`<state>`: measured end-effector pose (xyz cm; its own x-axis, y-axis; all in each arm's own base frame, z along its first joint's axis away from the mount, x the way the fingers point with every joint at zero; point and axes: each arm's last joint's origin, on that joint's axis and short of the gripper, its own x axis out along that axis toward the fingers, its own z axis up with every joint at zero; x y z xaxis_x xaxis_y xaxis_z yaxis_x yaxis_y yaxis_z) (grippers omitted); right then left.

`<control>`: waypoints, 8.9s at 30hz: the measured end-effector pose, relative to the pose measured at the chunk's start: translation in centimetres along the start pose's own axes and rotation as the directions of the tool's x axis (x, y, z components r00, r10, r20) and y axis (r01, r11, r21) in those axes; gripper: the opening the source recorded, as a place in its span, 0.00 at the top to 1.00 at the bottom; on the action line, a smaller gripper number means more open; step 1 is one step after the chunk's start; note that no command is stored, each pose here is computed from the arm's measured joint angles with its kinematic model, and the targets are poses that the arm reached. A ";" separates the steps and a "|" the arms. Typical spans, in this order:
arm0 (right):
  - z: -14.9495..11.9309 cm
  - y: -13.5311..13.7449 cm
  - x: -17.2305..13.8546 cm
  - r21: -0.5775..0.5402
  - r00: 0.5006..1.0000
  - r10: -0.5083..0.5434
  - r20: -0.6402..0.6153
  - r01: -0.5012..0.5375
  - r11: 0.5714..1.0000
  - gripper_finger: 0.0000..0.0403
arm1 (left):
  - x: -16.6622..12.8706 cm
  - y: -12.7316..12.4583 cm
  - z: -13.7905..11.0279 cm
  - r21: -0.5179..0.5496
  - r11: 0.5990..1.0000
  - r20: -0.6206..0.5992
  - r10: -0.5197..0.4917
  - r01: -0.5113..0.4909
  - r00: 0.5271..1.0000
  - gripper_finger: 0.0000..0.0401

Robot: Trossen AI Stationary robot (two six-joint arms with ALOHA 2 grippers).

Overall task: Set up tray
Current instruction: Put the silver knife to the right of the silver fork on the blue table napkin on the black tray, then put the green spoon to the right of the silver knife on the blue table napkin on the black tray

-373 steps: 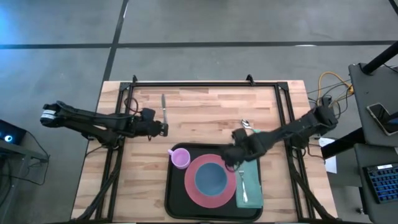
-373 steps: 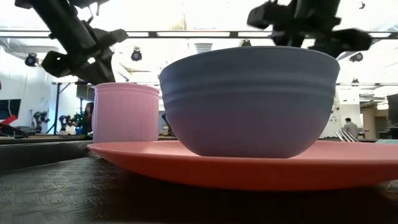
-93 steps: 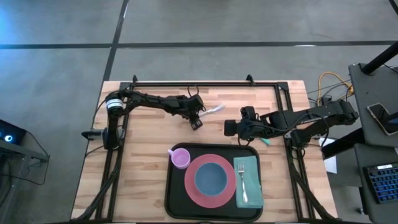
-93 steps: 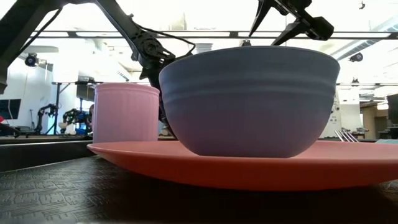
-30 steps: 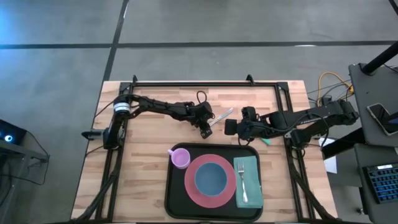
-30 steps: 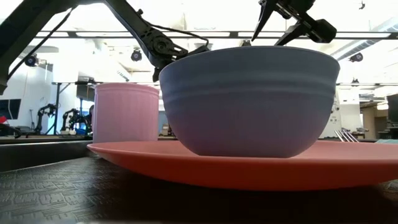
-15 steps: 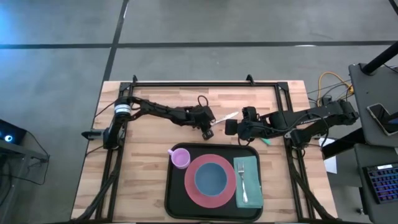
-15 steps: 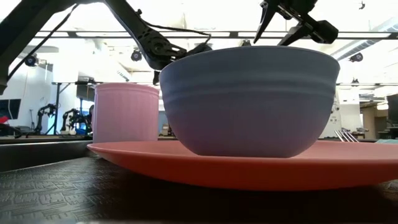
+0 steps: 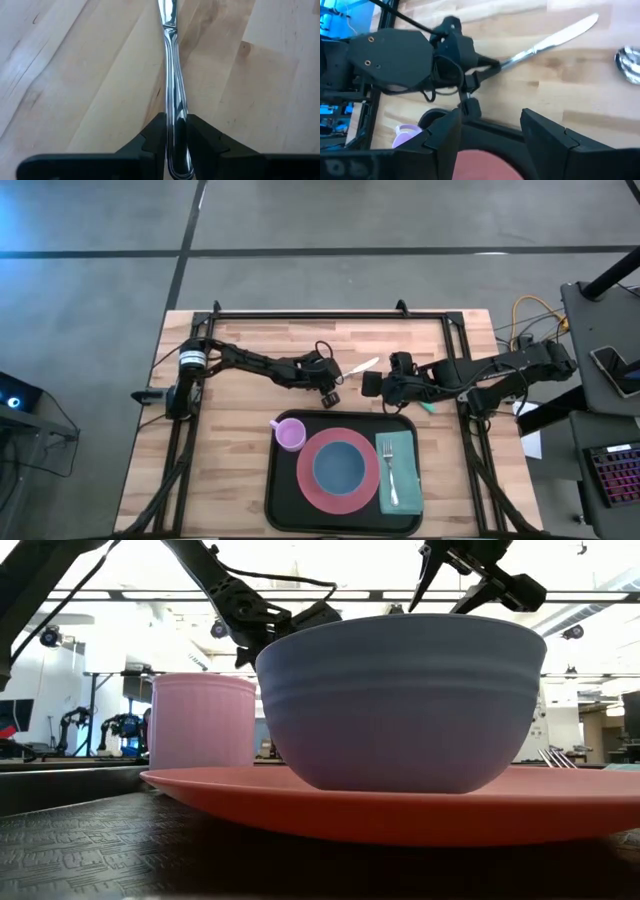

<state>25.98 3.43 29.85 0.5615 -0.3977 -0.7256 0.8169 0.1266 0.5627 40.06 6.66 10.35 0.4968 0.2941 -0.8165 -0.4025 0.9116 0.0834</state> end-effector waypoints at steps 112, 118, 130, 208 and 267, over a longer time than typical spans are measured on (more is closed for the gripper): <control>6.3 -5.5 22.3 -0.833 0.742 -0.388 -0.546 -0.532 0.154 0.93 | -3.0 -4.4 0.1 0.014 0.974 0.129 0.222 -0.226 0.966 0.87; 6.4 -5.3 22.2 -0.845 0.747 -0.400 -0.531 -0.505 0.178 0.97 | -3.1 -4.3 0.2 0.013 0.968 0.132 0.248 -0.252 0.960 0.87; 8.0 -3.7 18.7 -0.909 0.788 -0.455 -0.414 -0.385 0.160 0.98 | -6.7 -3.4 0.9 0.025 0.965 0.111 0.258 -0.262 0.960 0.87; -13.5 -0.5 8.1 -0.437 0.136 -0.741 -0.657 -0.870 0.228 0.95 | -20.4 1.2 -6.9 -0.426 0.900 0.259 0.030 0.086 0.965 0.87; 4.9 -12.6 9.8 -0.716 0.748 -0.600 -0.285 0.250 0.652 0.43 | -20.2 1.2 -7.2 -0.423 0.903 0.249 0.031 0.080 0.968 0.87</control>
<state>20.56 -6.56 17.57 -0.0323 -0.1144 -0.9929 0.7672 0.6339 -0.0980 23.99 -0.26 22.85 0.6595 0.3847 -0.6458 -0.6492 0.7246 -0.2314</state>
